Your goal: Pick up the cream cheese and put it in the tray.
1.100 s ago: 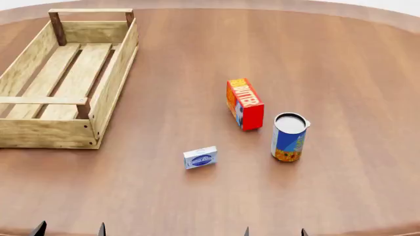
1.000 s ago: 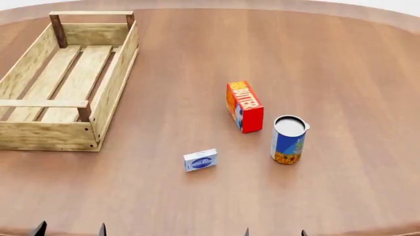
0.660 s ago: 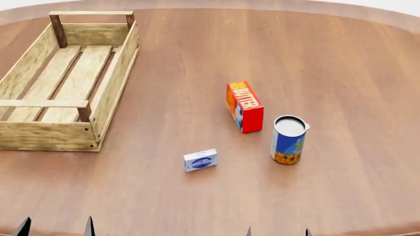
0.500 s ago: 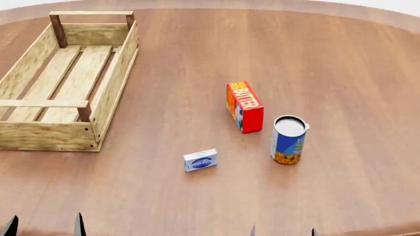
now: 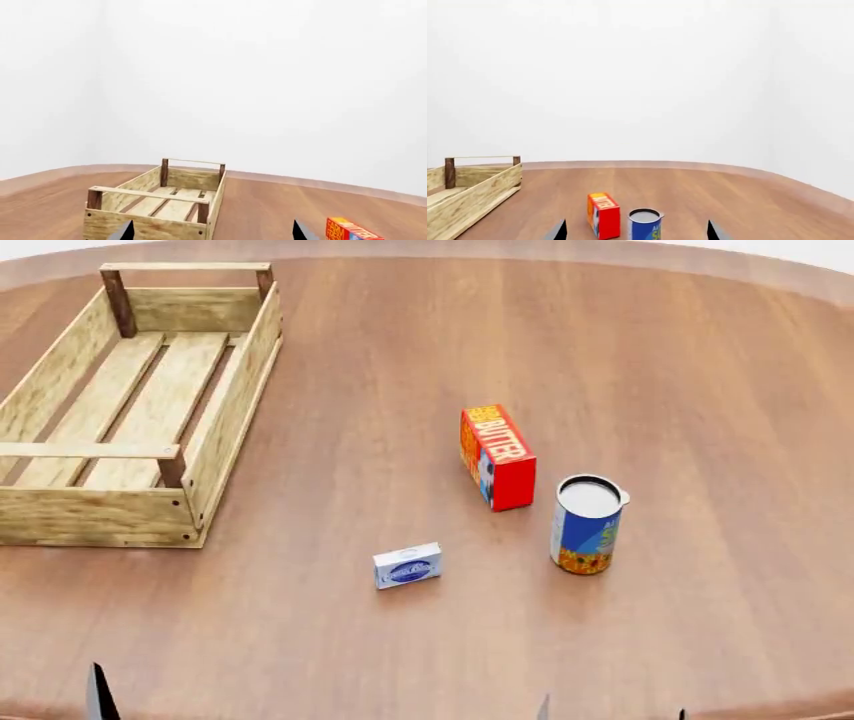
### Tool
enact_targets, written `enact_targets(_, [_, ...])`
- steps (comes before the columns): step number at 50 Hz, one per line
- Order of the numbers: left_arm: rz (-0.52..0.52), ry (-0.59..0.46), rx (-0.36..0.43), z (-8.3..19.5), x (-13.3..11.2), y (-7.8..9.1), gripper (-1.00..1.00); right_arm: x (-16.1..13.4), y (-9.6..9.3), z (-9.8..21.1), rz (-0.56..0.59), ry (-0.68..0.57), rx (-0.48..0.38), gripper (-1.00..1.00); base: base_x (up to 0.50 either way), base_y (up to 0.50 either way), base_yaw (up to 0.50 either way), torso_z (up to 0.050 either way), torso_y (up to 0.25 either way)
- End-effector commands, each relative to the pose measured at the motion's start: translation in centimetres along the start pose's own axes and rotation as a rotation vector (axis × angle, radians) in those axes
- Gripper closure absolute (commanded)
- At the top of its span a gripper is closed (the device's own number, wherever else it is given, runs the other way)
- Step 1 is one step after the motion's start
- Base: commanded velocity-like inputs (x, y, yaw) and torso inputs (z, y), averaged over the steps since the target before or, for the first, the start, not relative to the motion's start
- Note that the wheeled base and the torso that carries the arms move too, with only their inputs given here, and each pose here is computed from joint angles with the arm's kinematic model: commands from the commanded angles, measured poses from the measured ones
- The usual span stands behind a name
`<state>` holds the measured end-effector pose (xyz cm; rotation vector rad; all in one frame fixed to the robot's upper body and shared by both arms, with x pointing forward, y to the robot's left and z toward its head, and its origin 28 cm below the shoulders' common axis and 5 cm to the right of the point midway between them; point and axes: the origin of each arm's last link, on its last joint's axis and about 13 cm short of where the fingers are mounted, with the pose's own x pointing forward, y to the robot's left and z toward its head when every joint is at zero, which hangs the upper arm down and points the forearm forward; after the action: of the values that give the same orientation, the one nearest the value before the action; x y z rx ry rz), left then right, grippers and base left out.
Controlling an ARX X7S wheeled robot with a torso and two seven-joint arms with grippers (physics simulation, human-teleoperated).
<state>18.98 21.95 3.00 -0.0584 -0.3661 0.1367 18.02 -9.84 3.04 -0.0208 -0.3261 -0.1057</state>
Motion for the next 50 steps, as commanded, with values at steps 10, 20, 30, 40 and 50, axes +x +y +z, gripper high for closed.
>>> enact_targets(10, [0.021, -0.068, -0.034, 0.53, -0.33, 0.55, -1.0, -0.19, 0.03, 0.07, -0.016, -0.057, -0.02, -1.0, 0.0, 0.0, 0.0, 0.0, 0.0])
enact_targets(20, [0.02, -0.067, -0.022, 0.36, -0.24, 0.5, -1.0, -0.37, 0.13, -0.01, -0.01, -0.069, -0.032, -1.0, 0.02, 0.05, 0.0, 0.0, 0.0])
enact_targets(30, [0.028, -0.066, -0.019, 0.35, -0.15, 0.48, -1.0, -0.39, 0.26, -0.03, -0.006, -0.067, -0.038, -1.0, 0.08, 0.21, 0.0, 0.0, 0.0])
enact_targets(40, [0.03, -0.067, -0.013, 0.33, -0.14, 0.44, -1.0, -0.38, 0.23, 0.09, -0.006, -0.067, -0.035, -1.0, 0.08, 0.21, 0.0, 0.0, 0.0])
enact_targets(50, [0.033, -0.067, -0.013, 0.31, -0.07, 0.46, -1.0, -0.37, 0.32, 0.02, 0.0, -0.063, -0.037, -1.0, 0.08, 0.21, 0.0, 0.0, 0.0])
